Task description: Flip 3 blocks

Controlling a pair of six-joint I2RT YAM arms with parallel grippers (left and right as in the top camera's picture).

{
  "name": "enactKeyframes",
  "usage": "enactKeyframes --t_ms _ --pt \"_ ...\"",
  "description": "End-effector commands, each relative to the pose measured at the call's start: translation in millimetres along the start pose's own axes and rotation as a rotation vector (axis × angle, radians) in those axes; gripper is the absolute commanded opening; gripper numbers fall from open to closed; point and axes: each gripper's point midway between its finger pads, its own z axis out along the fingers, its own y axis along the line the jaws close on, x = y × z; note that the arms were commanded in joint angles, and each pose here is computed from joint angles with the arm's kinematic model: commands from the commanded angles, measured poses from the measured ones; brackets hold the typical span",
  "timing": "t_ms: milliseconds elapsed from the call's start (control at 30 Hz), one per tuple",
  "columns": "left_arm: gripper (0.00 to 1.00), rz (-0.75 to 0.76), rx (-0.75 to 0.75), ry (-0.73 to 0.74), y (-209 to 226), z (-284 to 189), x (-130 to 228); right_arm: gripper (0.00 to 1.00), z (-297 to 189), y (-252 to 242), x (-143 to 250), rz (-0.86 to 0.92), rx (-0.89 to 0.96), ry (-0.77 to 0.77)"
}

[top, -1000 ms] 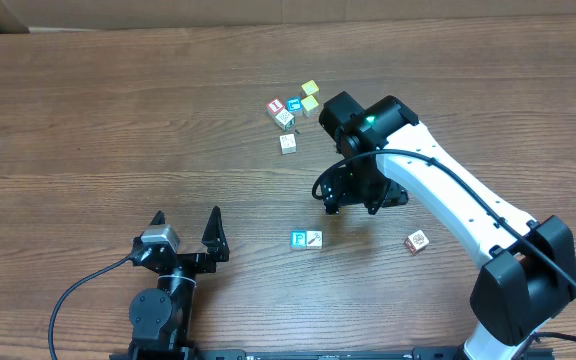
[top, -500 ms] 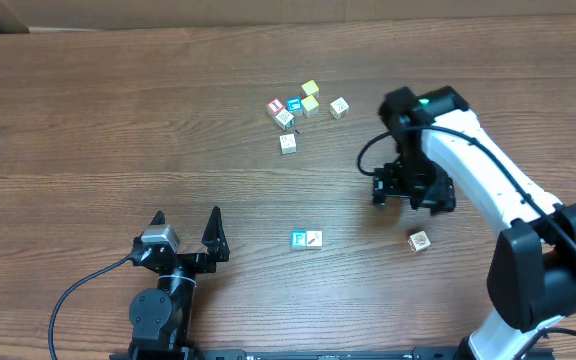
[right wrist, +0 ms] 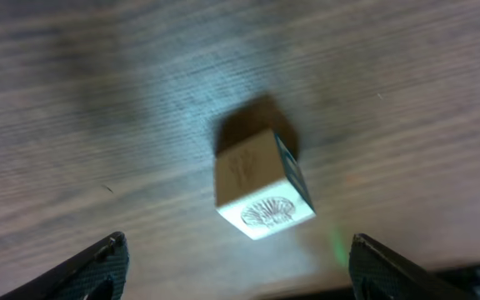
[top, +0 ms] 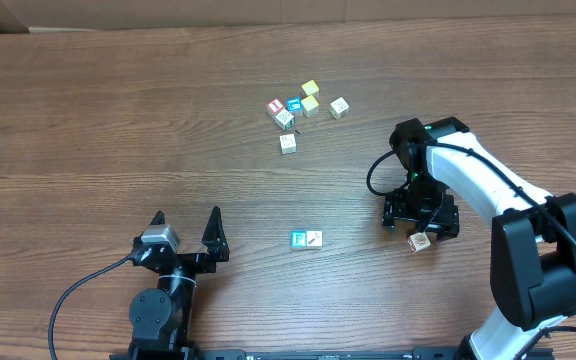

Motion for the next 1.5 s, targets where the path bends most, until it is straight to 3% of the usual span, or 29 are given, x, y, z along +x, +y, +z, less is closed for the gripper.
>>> enactKeyframes --t_ms 0,333,1033,1100,1267,1467 --pt "0.99 0.015 0.005 -0.008 -0.5 -0.4 -1.0 0.86 5.9 4.4 0.3 -0.001 -0.021 -0.003" --pt "1.0 0.015 0.005 -0.008 -0.5 -0.4 -1.0 0.87 9.6 8.4 -12.7 -0.09 -0.033 -0.059" --pt "1.0 0.015 0.005 -0.008 -0.5 -0.4 -1.0 0.87 -8.4 79.5 5.6 -0.153 -0.454 0.048" --pt "1.0 0.015 0.005 -0.008 -0.5 -0.4 -1.0 0.85 -8.6 79.0 4.4 -0.157 -0.454 0.043" --pt "1.0 0.015 0.005 -0.007 -0.4 -0.4 -0.9 0.68 -20.9 72.7 0.9 -0.142 -0.45 0.02" --pt "1.0 0.015 0.005 -0.008 -0.5 -0.4 -1.0 0.69 -38.4 43.3 -5.1 -0.053 -0.325 -0.101"
